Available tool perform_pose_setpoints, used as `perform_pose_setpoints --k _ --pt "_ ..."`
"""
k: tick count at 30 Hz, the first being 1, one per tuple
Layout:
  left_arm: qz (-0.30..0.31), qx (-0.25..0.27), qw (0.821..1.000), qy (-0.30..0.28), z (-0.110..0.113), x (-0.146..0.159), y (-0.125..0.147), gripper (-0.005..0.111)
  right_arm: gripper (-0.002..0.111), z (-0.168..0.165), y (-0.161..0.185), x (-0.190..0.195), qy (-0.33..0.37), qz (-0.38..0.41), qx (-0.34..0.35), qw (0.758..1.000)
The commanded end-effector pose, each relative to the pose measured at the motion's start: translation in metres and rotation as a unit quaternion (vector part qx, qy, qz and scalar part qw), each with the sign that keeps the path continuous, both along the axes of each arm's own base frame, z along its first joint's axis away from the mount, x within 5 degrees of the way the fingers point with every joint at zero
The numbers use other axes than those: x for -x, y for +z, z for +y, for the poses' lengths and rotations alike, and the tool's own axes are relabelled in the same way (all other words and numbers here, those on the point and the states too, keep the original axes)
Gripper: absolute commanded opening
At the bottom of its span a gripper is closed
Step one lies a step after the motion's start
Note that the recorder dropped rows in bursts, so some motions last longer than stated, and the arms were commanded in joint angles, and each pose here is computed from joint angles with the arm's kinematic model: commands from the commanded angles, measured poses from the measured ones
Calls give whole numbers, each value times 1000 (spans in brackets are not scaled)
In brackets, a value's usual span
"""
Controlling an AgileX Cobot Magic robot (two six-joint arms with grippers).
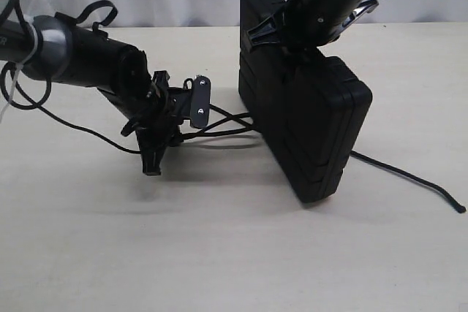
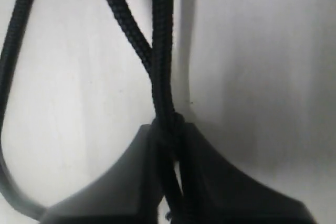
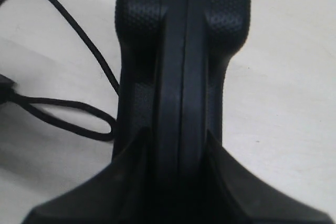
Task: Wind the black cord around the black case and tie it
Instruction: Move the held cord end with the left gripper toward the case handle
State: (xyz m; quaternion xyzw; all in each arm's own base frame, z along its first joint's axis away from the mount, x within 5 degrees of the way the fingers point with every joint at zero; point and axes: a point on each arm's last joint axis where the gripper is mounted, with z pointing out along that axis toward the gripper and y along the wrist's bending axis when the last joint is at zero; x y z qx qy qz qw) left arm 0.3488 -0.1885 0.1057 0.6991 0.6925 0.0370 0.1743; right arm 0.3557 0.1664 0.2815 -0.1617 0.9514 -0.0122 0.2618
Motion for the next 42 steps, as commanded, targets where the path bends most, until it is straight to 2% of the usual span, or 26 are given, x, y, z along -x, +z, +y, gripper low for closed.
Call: perform_pose_setpoints --k 1,4,10,12,24,30,32,42 --pt "-12 26 999 36 -1 0 9 0 4 -8 -11 3 3 38 47 998" --pt "-27 39 998 45 -2 -1 22 0 7 -8 -11 3 3 35 45 998" --pt "-36 54 996 61 -2 -1 35 0 29 -8 -11 3 9 35 48 998" --pt "-34 54 996 62 -2 0 35 0 32 -7 -11 3 12 37 47 998" --pt "-21 71 994 82 -3 1 35 0 34 -1 -12 6 38 50 22 998" --pt "-18 77 993 88 -4 1 35 0 51 -1 -12 5 44 46 25 998" --pt "-18 77 993 88 -4 1 35 0 53 -1 -12 5 49 46 27 997" --pt "-22 79 993 89 -4 1 36 0 53 0 -6 5 60 44 28 997"
